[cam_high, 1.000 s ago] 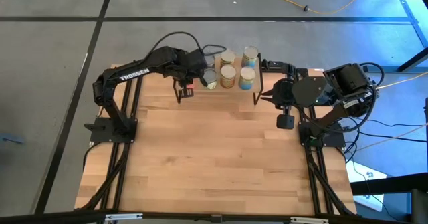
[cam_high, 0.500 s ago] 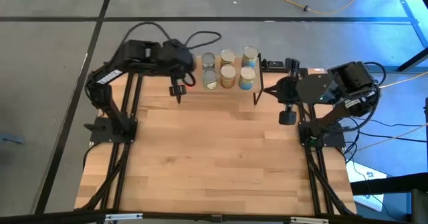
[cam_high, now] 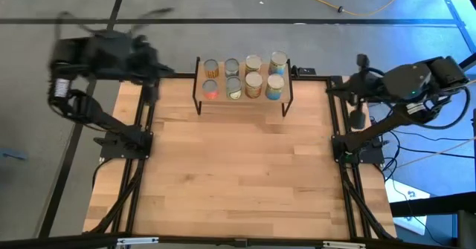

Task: Pick and place cans onto a shelf
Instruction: Return to Home Position

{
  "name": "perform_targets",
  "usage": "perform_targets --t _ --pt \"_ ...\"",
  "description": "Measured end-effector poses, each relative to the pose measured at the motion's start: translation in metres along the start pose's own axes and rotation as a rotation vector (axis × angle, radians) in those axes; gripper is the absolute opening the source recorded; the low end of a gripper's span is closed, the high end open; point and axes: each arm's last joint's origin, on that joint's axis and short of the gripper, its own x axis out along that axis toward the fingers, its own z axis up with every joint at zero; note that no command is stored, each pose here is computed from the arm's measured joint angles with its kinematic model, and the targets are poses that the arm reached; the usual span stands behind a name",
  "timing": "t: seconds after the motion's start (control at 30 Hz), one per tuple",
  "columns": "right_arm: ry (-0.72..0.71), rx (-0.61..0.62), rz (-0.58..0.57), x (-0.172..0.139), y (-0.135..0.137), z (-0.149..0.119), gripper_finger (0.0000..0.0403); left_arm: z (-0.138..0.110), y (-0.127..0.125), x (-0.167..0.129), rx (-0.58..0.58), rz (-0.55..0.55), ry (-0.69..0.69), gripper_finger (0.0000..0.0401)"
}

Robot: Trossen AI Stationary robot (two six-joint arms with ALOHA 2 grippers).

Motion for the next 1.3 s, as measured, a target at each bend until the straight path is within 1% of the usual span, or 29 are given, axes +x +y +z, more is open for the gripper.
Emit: perform_targets --t 0.1,0.2,0.3,0.43,0.63,0.77,0.87,1.0,1.13,1.3 --pt "0.027 0.064 -0.004 -0.007 -0.005 -0.025 0.0001 -0.014 0.007 -0.031 -0.052 -0.036 -0.076 0.0001" --pt "0.053 0.138 -0.030 -0.011 -0.009 -0.052 0.0001 -0.030 0.015 -0.061 -0.098 -0.037 -0.148 0.0000" --pt "0.065 0.211 -0.048 -0.012 -0.011 -0.075 0.0001 -0.049 0.021 -0.084 -0.152 -0.036 -0.198 0.0000" --pt "0.048 0.291 -0.066 -0.014 -0.013 -0.105 0.0001 -0.080 0.025 -0.105 -0.212 -0.019 -0.224 0.0000" --pt "-0.070 0.355 -0.043 -0.006 -0.010 -0.137 0.0000 -0.136 0.028 -0.123 -0.339 -0.014 -0.241 0.0000" --pt "-0.182 0.359 -0.024 0.005 -0.004 -0.150 0.0000 -0.169 0.026 -0.123 -0.380 -0.027 -0.308 0.0000" --pt "-0.273 0.348 0.005 0.014 0.001 -0.155 0.0000 -0.190 0.022 -0.119 -0.371 -0.076 -0.408 0.0000" --pt "-0.375 0.326 0.044 0.026 0.009 -0.156 0.0000 -0.215 0.015 -0.106 -0.350 -0.137 -0.560 0.0000" --pt "-0.428 0.280 0.066 0.040 0.019 -0.155 0.0000 -0.235 0.006 -0.080 -0.342 -0.149 -0.633 0.0000" --pt "-0.436 0.219 0.063 0.058 0.029 -0.161 0.0000 -0.254 -0.008 -0.039 -0.333 -0.171 -0.631 0.0000"
